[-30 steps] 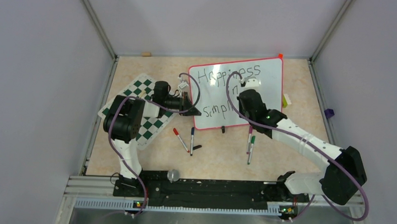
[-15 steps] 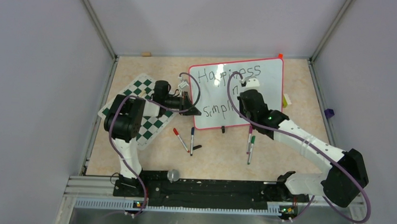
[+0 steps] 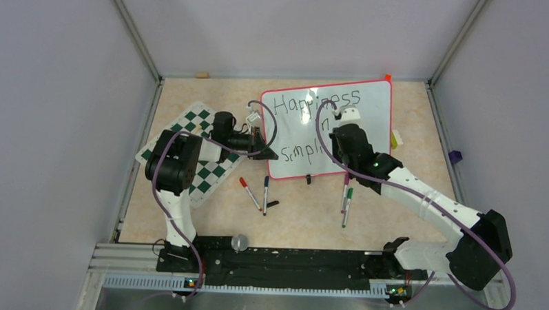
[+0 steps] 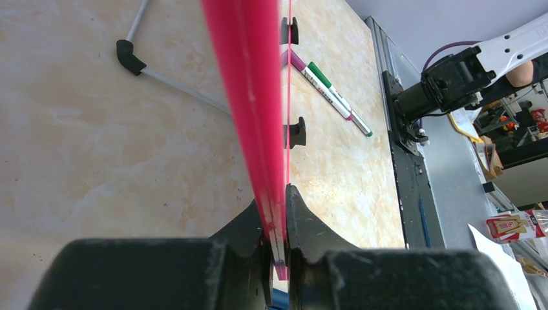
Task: Write a sentence on the whiteboard
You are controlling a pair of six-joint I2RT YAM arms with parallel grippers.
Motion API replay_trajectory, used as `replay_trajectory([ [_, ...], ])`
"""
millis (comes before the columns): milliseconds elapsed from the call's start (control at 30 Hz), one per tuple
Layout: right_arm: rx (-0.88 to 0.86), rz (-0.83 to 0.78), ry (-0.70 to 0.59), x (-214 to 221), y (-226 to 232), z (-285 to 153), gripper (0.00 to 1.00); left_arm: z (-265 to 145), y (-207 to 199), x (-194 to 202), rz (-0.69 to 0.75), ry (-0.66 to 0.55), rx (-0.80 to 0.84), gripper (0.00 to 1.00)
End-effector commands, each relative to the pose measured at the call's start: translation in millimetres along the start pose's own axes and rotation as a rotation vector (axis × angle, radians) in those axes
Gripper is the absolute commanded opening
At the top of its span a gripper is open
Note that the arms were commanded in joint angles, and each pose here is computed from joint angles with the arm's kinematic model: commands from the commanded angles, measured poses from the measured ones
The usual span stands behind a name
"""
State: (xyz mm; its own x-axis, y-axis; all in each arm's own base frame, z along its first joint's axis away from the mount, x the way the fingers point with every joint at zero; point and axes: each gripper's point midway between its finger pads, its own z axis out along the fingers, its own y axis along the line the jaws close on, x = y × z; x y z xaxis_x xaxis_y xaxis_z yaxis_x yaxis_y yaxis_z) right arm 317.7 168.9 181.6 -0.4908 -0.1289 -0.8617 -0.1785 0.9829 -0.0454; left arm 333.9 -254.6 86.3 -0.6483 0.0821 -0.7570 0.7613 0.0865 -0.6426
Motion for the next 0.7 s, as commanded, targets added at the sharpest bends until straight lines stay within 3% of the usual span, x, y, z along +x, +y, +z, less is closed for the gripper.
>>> replay_trajectory([
  [0,-0.022,0.015,-0.026,-11,0,-6,0.0,6,-3,25,-0.035,0.033,0.041,0.0],
  [667,0.007,0.018,0.018,5,3,11,0.0,10,-14,19,-0.041,0.001,0.079,0.0],
])
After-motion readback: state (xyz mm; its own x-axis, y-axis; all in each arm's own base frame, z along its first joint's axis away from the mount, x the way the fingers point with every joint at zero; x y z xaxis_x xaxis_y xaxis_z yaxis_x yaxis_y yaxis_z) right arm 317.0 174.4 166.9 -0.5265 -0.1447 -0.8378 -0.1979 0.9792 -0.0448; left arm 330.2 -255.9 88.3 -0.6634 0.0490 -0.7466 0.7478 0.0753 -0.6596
